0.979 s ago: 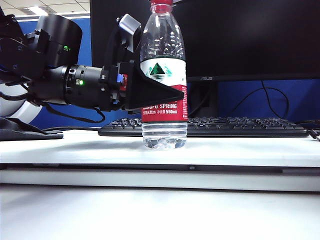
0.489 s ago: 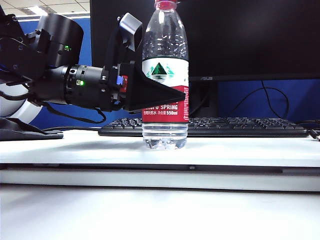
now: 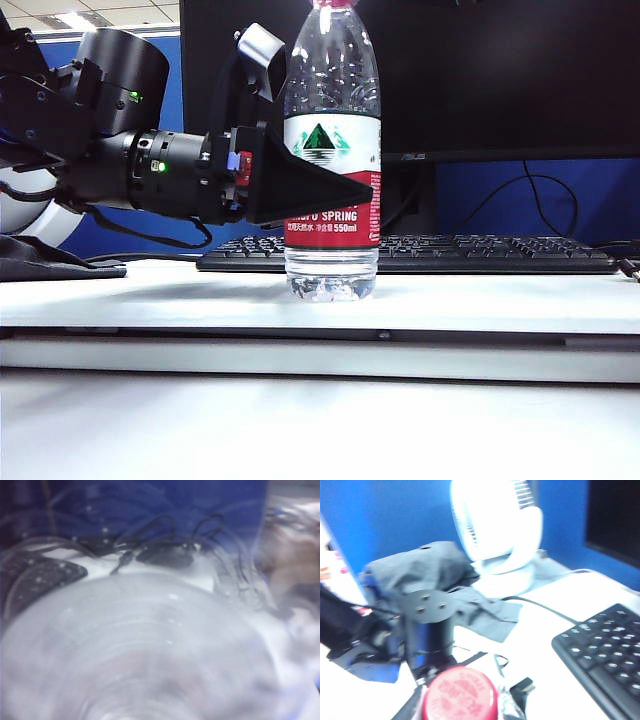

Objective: Unscrew the cap from the plastic bottle on the table.

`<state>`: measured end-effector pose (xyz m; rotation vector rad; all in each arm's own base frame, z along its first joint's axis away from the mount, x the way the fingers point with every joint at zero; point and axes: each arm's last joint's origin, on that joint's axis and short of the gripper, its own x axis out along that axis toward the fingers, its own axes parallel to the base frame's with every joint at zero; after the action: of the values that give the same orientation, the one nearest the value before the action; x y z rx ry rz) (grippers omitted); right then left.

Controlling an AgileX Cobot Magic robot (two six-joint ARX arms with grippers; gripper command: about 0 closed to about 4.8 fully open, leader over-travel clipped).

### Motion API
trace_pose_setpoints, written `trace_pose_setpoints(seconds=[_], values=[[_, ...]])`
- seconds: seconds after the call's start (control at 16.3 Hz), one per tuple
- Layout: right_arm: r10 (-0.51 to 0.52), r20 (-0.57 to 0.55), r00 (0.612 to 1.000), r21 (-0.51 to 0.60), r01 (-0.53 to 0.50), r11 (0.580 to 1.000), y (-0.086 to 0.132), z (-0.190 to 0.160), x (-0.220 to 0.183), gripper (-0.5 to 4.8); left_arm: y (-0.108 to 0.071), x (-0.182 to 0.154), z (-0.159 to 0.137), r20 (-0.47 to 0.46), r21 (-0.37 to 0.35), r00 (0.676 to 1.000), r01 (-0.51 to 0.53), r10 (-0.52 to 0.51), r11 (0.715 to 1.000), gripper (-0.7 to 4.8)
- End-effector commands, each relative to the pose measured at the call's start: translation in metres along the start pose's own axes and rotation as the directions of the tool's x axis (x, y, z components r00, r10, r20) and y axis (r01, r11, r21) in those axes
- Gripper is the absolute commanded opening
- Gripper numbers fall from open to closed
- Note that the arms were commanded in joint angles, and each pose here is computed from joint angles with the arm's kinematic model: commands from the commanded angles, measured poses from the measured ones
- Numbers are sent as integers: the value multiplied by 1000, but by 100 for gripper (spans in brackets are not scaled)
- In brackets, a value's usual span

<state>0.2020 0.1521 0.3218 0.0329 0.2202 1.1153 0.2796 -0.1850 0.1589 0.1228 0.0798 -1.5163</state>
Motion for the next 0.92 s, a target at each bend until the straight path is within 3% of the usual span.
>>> trace_pose_setpoints(seconds=[0.06,0.92], values=[[115,-18,993,-5,-115,993,4,-1,0,134,-1,-1,-10,-50,-85,999,-25,21,996,299],[86,57,995,-25,-85,996,-7,8,-7,134,-1,-1,-10,-50,-85,999,-26,22,996,299]])
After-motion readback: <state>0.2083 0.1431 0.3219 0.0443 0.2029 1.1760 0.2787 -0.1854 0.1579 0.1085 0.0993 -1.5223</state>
